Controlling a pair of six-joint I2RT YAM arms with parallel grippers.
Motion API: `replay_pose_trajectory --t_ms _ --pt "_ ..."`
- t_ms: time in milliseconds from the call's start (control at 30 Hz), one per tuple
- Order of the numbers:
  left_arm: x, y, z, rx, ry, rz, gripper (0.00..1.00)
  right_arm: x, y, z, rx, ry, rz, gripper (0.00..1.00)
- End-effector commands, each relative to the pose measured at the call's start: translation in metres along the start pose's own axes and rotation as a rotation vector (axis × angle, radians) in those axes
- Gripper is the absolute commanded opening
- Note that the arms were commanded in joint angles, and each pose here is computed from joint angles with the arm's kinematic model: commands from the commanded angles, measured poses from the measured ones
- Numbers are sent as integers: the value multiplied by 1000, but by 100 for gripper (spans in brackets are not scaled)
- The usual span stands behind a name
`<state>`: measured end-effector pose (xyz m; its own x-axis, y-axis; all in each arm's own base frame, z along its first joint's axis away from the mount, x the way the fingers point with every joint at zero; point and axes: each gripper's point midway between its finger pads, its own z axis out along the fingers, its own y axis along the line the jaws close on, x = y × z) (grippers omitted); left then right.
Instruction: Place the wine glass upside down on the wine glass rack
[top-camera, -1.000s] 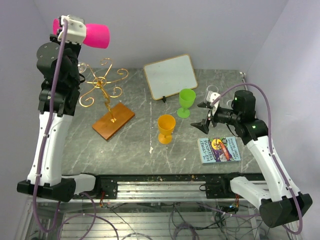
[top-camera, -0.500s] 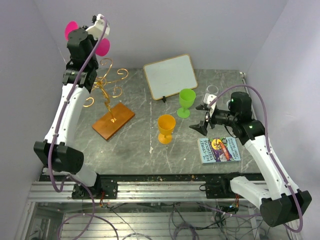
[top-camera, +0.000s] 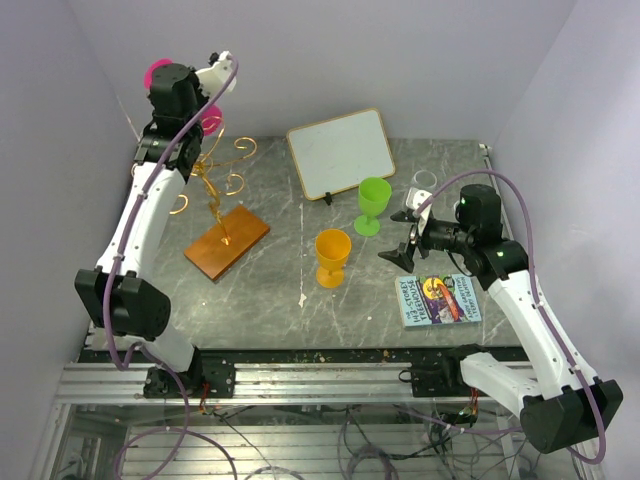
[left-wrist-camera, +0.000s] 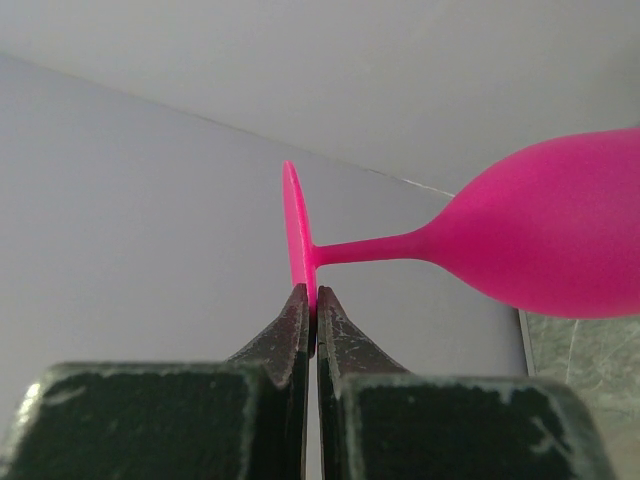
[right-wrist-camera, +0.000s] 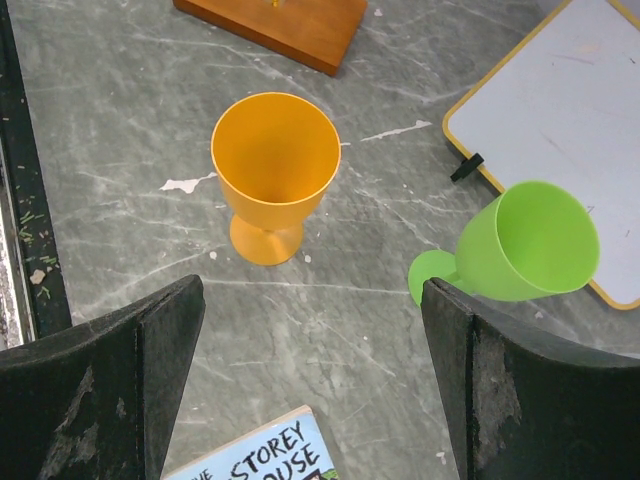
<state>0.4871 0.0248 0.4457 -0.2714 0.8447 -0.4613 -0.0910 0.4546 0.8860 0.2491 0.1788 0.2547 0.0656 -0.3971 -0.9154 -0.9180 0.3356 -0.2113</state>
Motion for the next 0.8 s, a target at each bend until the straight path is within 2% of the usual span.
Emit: replay_pose_trajectory --t_ms 0,300,467,767 --pt "5 -11 -5 58 -16 85 7 -2 -1 1 7 -10 -28 89" --pt "5 -32 -13 149 -44 110 7 0 -2 1 10 -7 -25 89" --pt "6 -41 -19 157 -39 171 7 1 -1 2 9 -6 -24 89" --pt "1 -50 -30 189 -47 198 7 2 -2 2 11 -3 -23 89"
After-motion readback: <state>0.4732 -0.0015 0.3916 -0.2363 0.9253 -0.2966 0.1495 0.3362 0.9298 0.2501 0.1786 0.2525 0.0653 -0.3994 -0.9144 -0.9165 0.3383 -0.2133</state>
